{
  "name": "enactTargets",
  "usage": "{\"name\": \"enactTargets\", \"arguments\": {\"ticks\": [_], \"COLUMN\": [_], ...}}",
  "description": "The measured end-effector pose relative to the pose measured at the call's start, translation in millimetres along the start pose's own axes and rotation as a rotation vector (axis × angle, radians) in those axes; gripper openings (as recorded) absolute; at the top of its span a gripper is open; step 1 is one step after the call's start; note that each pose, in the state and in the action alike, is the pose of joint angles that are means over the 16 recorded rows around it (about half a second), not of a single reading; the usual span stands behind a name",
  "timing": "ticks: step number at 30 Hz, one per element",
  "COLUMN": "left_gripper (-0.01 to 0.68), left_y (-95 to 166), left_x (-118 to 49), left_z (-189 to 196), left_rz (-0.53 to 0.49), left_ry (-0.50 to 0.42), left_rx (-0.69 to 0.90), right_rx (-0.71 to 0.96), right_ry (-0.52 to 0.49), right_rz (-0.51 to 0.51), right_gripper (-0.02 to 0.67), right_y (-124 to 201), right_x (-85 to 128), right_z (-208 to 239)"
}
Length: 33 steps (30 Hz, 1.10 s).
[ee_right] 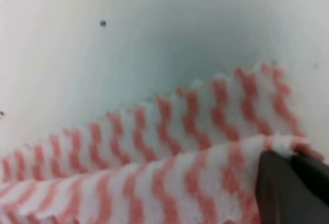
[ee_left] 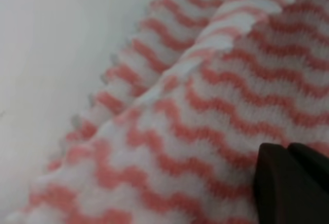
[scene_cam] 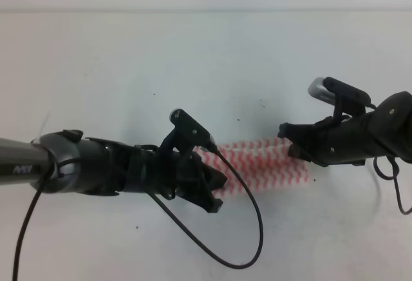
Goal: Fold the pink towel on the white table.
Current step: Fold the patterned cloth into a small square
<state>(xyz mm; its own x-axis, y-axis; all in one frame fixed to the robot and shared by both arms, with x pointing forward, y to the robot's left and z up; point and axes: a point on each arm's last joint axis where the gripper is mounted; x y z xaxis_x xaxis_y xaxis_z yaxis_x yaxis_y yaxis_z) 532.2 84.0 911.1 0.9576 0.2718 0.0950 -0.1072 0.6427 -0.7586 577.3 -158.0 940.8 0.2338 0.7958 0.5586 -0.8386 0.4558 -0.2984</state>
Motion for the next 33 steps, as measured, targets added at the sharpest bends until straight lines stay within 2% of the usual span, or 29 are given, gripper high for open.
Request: {"name": "enactTargets", "arguments": {"ticks": [7, 18, 22, 26, 33], "left_gripper": [0.008, 0.006, 0.006, 0.006, 0.007], "left_y": [4, 4, 4, 4, 5], "left_x": [-0.5, -0.1, -0.2, -0.3, -0.6], "left_z": [-3, -3, -3, -3, -3], "left_rz": [-0.024, -0.030, -0.031, -0.032, -0.034], "left_ry": [0.011, 0.013, 0.014, 0.014, 0.015], "left_rx": [0.019, 0.021, 0.022, 0.024, 0.027], "right_rx": [-0.026, -0.106, -0.135, -0.145, -0.090], "right_ry": [-0.015, -0.029, -0.033, -0.045, -0.077], "right_rz": [0.000, -0.022, -0.030, -0.028, 0.010], "right_gripper": [0.016, 0.180, 0.217, 0.221, 0.160], "right_y": [-5, -14, -17, -21, -23], "right_x": [5, 8, 9, 13, 25], "right_z": [2, 6, 6, 7, 7]}}
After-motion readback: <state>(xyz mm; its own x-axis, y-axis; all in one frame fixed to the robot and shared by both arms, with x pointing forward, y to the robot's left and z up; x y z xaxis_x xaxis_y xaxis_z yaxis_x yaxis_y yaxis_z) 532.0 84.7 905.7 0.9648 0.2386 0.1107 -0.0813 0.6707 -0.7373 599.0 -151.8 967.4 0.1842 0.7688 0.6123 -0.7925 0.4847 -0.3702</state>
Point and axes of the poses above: a point on each arm's last joint axis where the gripper is mounted, z pointing back along that axis away from the gripper, x along the wrist's bending axis when the last joint is at zero, y = z × x, and after that the axes turned 12 degrees about -z, right-handed
